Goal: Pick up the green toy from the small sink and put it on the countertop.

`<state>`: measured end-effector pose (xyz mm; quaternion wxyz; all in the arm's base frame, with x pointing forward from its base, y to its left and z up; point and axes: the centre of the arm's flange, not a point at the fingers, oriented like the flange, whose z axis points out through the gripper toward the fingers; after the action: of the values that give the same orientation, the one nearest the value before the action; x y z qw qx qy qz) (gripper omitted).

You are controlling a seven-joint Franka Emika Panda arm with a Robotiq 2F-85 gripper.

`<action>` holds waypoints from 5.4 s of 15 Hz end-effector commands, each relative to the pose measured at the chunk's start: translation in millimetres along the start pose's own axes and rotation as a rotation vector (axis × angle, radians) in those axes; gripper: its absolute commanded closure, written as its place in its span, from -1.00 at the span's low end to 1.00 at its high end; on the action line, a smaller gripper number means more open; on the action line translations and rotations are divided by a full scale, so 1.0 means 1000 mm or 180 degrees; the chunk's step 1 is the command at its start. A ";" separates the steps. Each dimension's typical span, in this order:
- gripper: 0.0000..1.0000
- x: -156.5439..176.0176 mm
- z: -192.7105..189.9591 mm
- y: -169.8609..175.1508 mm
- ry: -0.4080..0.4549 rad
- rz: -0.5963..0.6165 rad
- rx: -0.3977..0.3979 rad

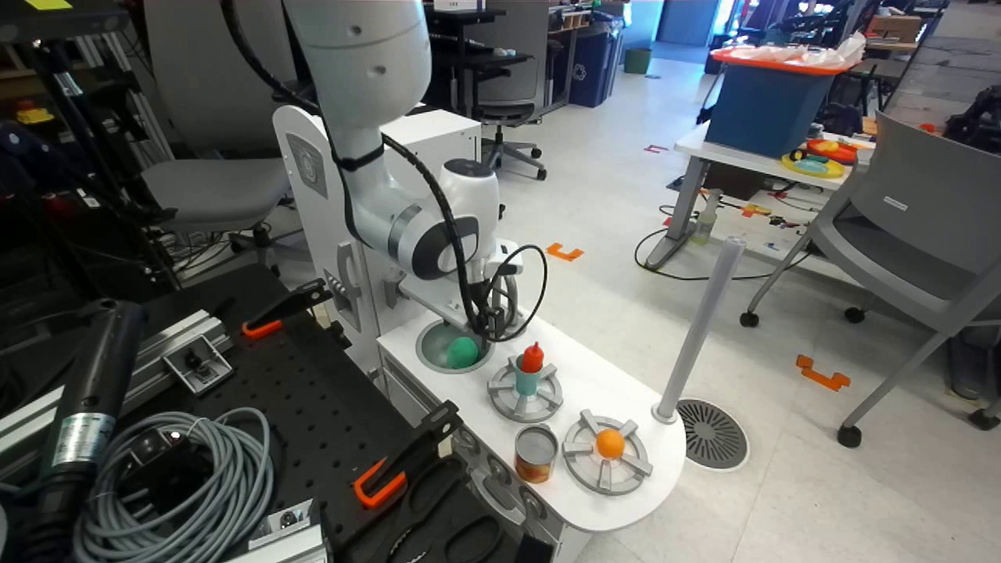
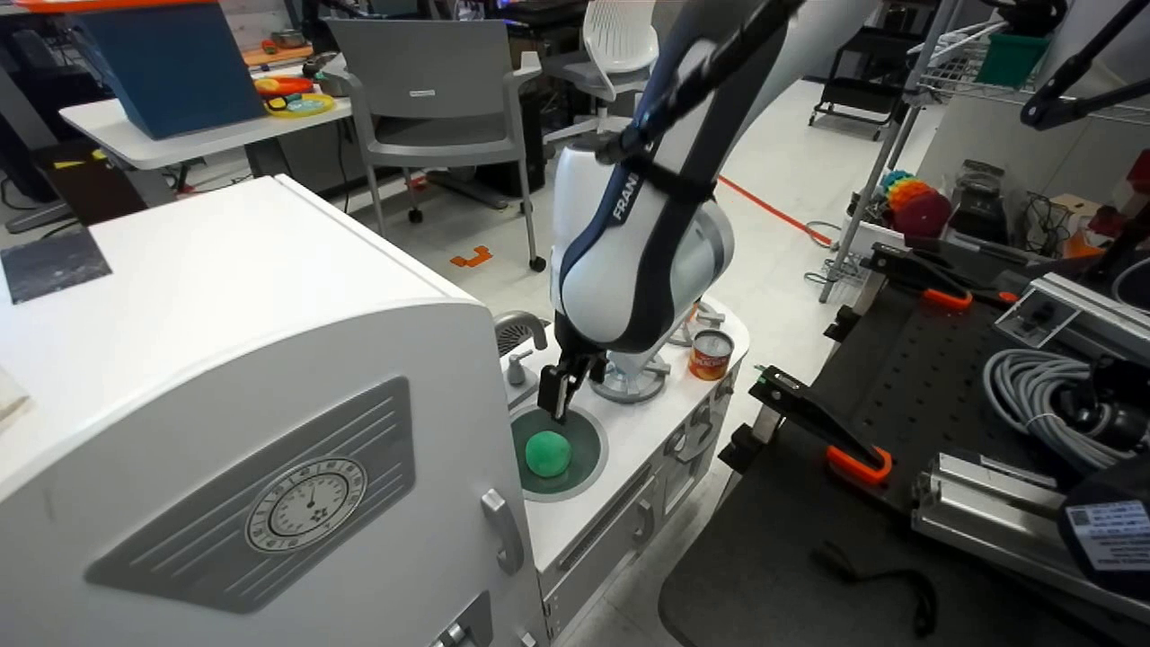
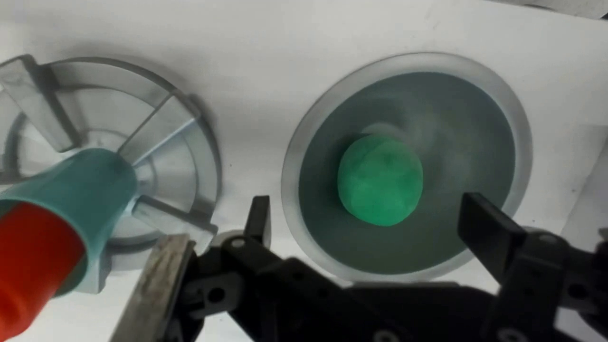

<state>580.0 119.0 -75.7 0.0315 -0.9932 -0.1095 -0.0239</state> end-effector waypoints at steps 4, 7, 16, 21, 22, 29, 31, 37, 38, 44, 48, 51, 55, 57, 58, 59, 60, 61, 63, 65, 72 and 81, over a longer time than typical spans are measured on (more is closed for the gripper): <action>-1.00 0.019 0.092 -0.032 0.0091 -0.0252 -0.0088; -1.00 0.017 0.114 -0.042 0.0108 -0.0390 -0.0137; -0.37 0.022 0.138 -0.043 0.0064 -0.0694 -0.0343; 0.43 0.022 0.141 -0.045 0.0009 -0.0772 -0.0345; 0.56 0.023 0.140 -0.045 0.0013 -0.0807 -0.0363; 0.94 0.016 0.103 -0.057 -0.0117 -0.0691 -0.0448; 0.91 0.009 0.082 -0.064 -0.0199 -0.0522 -0.0444; 0.91 -0.018 0.008 -0.081 -0.0212 -0.0251 -0.0249; 0.91 -0.025 -0.003 -0.080 -0.0217 -0.0144 -0.0203; 0.91 -0.046 -0.031 -0.051 -0.0215 0.0568 -0.0139; 0.91 -0.048 -0.025 -0.011 -0.0206 0.0989 -0.0195; 0.91 -0.043 -0.007 0.022 -0.0250 0.1230 -0.0298; 0.91 -0.038 0.014 0.049 -0.0357 0.1352 -0.0411; 0.91 -0.034 0.027 0.050 -0.0450 0.1274 -0.0423; 0.91 -0.031 0.032 0.047 -0.0485 0.1216 -0.0420; 0.91 -0.029 0.035 0.043 -0.0531 0.1163 -0.0425; 0.91 -0.026 0.037 0.040 -0.0568 0.1122 -0.0431; 0.91 -0.025 0.039 0.037 -0.0606 0.1102 -0.0426; 0.91 -0.023 0.044 0.033 -0.0666 0.1099 -0.0428; 0.91 -0.026 0.054 0.033 -0.0725 0.1094 -0.0456; -0.33 -0.026 0.035 0.019 -0.0899 0.1178 -0.0350; -1.00 -0.048 -0.050 -0.005 -0.1753 0.1663 -0.0307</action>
<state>544.1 105.8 -78.0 -0.0597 -0.9682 0.1279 0.2064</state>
